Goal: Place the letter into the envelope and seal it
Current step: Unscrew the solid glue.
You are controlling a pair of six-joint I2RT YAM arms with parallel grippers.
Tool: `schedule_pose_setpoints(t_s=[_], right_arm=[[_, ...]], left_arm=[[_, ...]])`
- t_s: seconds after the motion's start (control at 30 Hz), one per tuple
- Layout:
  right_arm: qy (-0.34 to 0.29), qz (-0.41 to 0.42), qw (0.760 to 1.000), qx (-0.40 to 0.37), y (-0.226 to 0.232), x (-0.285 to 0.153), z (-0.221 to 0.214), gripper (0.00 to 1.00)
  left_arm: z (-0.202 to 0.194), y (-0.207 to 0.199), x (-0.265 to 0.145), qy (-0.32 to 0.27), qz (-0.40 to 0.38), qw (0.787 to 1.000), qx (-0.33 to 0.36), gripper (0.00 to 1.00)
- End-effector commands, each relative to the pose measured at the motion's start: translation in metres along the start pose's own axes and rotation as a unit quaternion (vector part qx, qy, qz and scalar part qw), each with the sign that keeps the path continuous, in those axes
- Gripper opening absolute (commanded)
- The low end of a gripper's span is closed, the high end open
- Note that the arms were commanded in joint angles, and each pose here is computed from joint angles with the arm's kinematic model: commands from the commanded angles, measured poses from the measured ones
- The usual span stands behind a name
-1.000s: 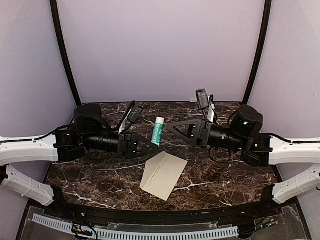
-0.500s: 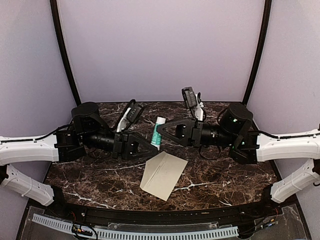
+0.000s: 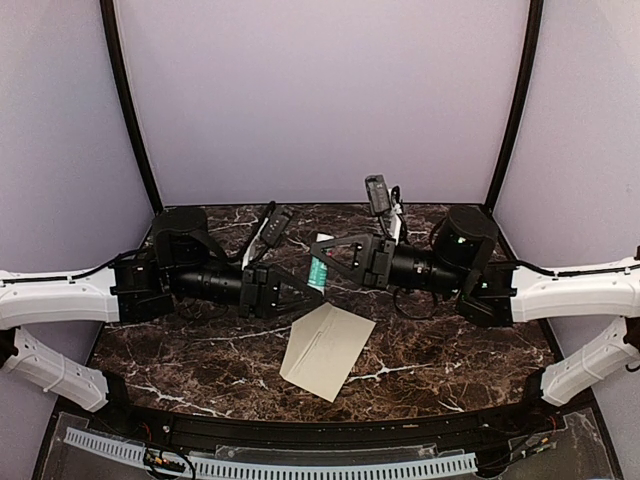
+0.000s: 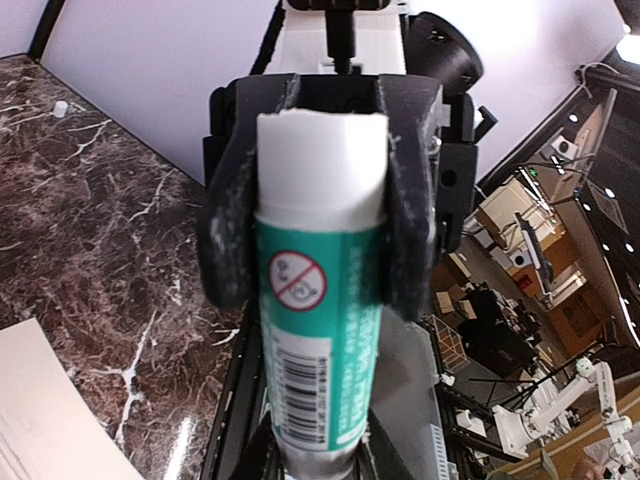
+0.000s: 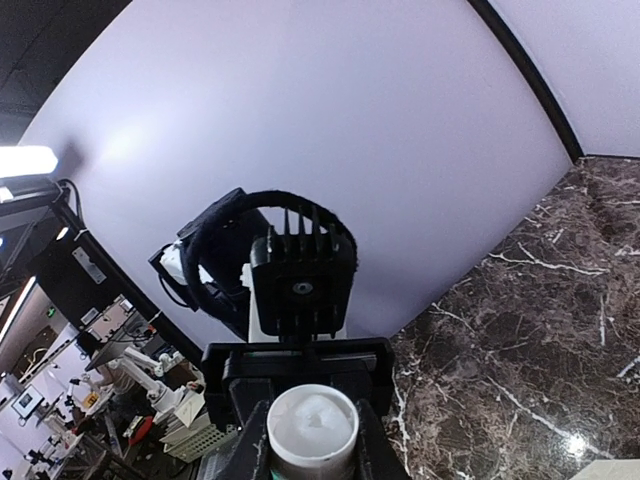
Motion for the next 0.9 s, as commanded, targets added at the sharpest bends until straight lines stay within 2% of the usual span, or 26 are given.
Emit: schedule_pose_setpoints(t_s=[0.0,0.13,0.23,0.37,0.63,0.77,0.87], right_arm=[[-0.001,-0.057,0.998,-0.004,0.001,0.005,0.003,0.02],[-0.002,-0.150,0.989,0.009,-0.010,0.010,-0.001,0.01],[-0.006,-0.245,0.969,0.034,-0.024,0.016,-0.006,0.00],[-0.004,-0.324,0.945,0.053,-0.036,0.025,-0.013,0.00],[0.036,-0.399,0.916,0.038,-0.042,0.048,-0.022,0.00],[0.042,-0.398,0.915,0.050,-0.043,0.051,-0.025,0.02],[0.032,-0.376,0.924,0.057,-0.035,0.046,-0.021,0.10]], left_arm=[[0.012,0.014,-0.001,-0.032,0.115,0.993,0.004,0.00],[0.015,0.027,-0.003,-0.057,0.202,0.978,-0.011,0.00],[0.016,0.035,-0.003,-0.071,0.240,0.968,-0.018,0.00],[0.011,0.048,0.005,-0.048,0.265,0.963,-0.032,0.00],[0.003,0.059,0.012,-0.036,0.295,0.954,-0.051,0.00],[0.003,0.058,0.013,-0.040,0.289,0.955,-0.052,0.00],[0.002,0.054,0.010,-0.051,0.269,0.960,-0.055,0.00]])
Point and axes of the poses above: each gripper's point midway between its finger pads, its own x axis out along the fingers, its own y axis along the line the jaws close on, z = x × y, the point moved 10 cm from there along -x, back along the fingers, and after that the axes turned 4 degrees about x, right-handed, at the moved point
